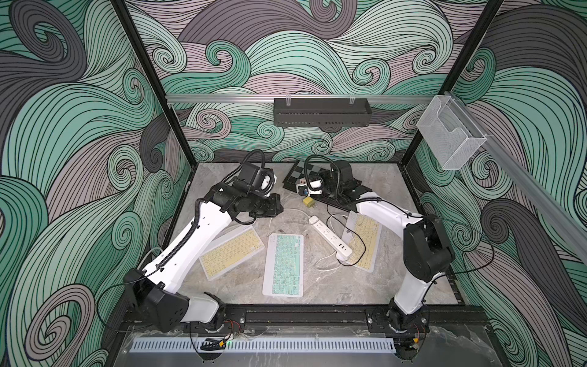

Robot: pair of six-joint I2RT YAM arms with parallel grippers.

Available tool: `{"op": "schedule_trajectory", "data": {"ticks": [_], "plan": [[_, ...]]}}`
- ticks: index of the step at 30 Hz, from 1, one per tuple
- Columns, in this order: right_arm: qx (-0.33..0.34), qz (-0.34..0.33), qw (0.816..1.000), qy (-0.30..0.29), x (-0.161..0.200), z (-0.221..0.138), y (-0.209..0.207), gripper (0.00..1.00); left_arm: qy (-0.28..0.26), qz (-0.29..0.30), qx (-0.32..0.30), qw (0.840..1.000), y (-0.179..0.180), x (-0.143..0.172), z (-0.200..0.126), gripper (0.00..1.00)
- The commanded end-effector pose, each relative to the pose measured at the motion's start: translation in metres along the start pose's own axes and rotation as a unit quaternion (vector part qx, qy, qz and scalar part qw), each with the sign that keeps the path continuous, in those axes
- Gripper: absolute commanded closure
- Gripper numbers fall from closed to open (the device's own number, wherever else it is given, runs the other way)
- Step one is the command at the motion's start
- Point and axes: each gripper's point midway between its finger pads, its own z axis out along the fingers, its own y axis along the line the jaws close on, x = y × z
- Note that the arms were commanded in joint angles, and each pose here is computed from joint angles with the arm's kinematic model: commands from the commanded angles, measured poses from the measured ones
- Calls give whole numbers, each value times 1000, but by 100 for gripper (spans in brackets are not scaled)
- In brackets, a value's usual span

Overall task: Unplug the wireless keyboard
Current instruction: Remove the power cord from the plug, then place the power cord at the center of the board, then place the plug at the center of the board.

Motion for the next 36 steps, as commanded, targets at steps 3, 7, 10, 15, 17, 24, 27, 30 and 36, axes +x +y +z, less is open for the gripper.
{"op": "schedule_trajectory", "data": {"ticks": [3,7,10,15,17,24,27,30,36], "plan": [[30,308,947,-86,-44,-47,-34,100,-83,4,24,996,3,-73,21,100],[22,512,856,-65,-32,-50,-20,100,-160,-21,49,986,21,-134,13,100],[6,602,798,-18,-15,-42,1,100,-216,-30,23,976,47,-174,-14,100],[17,651,757,52,20,-31,43,100,-294,-18,11,955,62,-214,-73,100],[-4,672,735,84,35,-23,65,100,-315,-13,-14,949,75,-221,-89,100],[-17,692,698,182,74,-5,119,100,-313,-44,-7,949,107,-226,-81,100],[-20,692,690,209,84,1,131,100,-286,-58,11,956,117,-218,-50,100],[-32,695,684,220,87,6,142,100,-265,-72,2,962,138,-210,-17,100],[-45,706,667,235,93,14,163,95,-190,-112,1,975,176,-201,55,100]]}}
